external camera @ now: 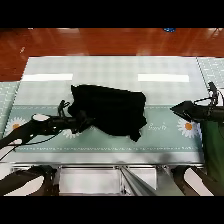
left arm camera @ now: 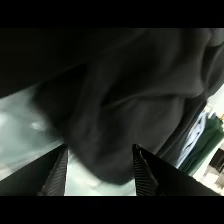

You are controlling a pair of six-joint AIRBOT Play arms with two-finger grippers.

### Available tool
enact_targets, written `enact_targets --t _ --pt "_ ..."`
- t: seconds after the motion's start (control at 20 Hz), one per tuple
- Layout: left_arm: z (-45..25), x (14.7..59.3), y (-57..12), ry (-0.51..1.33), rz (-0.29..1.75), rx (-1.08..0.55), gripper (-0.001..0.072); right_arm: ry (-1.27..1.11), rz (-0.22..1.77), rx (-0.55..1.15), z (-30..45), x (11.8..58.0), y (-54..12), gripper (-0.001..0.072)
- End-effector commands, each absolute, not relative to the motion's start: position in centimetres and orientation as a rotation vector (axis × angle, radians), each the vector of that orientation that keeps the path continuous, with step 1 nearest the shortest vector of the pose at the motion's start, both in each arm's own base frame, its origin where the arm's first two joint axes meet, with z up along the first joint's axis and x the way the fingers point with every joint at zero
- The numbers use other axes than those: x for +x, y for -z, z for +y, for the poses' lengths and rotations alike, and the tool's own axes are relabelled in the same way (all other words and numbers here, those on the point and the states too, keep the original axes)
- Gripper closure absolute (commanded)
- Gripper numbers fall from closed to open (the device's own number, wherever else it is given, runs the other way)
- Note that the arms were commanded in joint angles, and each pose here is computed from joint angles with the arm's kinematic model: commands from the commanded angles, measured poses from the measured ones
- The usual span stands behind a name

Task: Fold the shirts.

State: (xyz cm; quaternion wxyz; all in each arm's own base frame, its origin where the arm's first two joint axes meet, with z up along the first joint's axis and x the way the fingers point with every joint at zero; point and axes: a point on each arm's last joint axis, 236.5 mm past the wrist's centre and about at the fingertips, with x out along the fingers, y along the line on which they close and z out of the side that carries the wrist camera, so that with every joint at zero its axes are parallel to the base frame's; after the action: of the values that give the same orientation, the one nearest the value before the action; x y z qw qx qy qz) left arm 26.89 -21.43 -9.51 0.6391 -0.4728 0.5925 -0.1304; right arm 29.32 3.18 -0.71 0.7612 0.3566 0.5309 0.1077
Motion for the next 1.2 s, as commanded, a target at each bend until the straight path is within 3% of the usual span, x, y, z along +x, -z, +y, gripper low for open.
enact_targets --t 0.0,0.1,0.25,0.4,0.6,1.15 --pt "-22.2 30.1 10.1 0.243 1.286 -1.063 0.0214 -0.241 1.157 0.783 3.4 29.2 0.7 0.0305" --pt "-22.1 32.1 8.4 0.273 1.241 -1.077 0.0672 -0.240 1.160 0.780 3.4 29.1 0.7 0.0305" --pt "-22.5 34.8 2.9 0.456 1.126 -1.025 0.0679 -0.226 1.182 0.748 2.9 28.7 1.3 0.0305" --pt "-21.0 36.9 -0.9 0.503 1.042 -1.042 0.0679 -0.220 1.228 0.760 3.3 27.5 2.5 0.0305" --pt "-20.1 36.7 -0.4 0.503 1.058 -0.999 0.0679 -0.267 1.378 0.755 7.4 24.9 6.1 0.0305" --pt "-20.8 35.7 -0.5 0.539 1.090 -0.988 0.0679 -0.293 1.493 0.754 12.3 30.3 10.7 0.0306"
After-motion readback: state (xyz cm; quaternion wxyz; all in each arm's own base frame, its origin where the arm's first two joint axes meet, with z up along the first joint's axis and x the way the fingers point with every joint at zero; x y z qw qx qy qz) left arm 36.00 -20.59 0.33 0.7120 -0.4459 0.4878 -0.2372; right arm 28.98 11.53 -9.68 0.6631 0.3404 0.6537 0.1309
